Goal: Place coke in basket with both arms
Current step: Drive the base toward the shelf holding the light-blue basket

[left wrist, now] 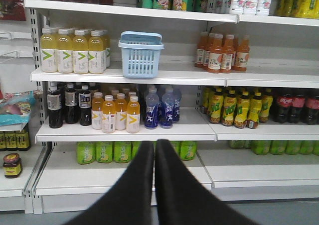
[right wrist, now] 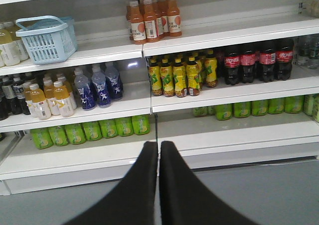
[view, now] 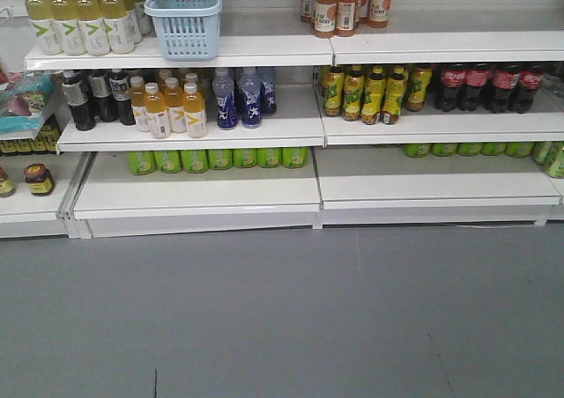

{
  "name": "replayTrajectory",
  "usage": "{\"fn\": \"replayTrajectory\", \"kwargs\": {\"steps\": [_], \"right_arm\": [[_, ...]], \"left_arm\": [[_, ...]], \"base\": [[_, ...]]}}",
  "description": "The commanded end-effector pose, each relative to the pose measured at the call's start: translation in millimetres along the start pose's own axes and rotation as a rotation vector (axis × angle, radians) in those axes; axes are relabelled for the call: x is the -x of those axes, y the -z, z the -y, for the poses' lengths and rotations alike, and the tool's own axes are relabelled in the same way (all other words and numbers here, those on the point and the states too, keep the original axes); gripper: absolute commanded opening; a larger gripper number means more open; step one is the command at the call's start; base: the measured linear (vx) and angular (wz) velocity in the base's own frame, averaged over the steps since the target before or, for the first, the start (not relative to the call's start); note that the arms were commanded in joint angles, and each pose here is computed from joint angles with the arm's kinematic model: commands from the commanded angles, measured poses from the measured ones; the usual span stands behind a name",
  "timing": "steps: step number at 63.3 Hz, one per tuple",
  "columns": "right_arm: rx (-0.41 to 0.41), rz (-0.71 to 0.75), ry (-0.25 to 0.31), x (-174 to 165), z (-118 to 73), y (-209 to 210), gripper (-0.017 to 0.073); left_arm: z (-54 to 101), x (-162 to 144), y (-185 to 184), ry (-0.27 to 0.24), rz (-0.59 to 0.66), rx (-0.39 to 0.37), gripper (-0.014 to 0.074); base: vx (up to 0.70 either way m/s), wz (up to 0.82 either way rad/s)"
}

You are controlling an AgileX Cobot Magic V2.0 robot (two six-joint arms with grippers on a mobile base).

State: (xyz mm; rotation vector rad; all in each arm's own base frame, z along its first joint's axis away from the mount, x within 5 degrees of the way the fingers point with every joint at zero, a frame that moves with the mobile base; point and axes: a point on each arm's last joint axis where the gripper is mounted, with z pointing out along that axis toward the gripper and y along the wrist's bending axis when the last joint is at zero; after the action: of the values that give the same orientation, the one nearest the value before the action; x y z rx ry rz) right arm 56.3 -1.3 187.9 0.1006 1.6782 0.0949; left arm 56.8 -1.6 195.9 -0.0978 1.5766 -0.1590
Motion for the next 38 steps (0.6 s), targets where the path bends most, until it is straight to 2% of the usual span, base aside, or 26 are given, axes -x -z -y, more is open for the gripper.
{"fn": "replayTrajectory", "kwargs": {"steps": [1,38], "right_arm": [[0.021,0.077,0.020,4.2,-1.7,0.9,-0.0004],[0.021,0.077,0.020,4.2,-1.7,0.9,-0.0004]], "left_arm": [[2.6,6.3,1.2,0.017,0.072,-0.030,-0.0006],[2.6,6.3,1.2,0.017,0.072,-0.030,-0.0006]], "base": [[0.10,0.13],[0.17,0.07]]}}
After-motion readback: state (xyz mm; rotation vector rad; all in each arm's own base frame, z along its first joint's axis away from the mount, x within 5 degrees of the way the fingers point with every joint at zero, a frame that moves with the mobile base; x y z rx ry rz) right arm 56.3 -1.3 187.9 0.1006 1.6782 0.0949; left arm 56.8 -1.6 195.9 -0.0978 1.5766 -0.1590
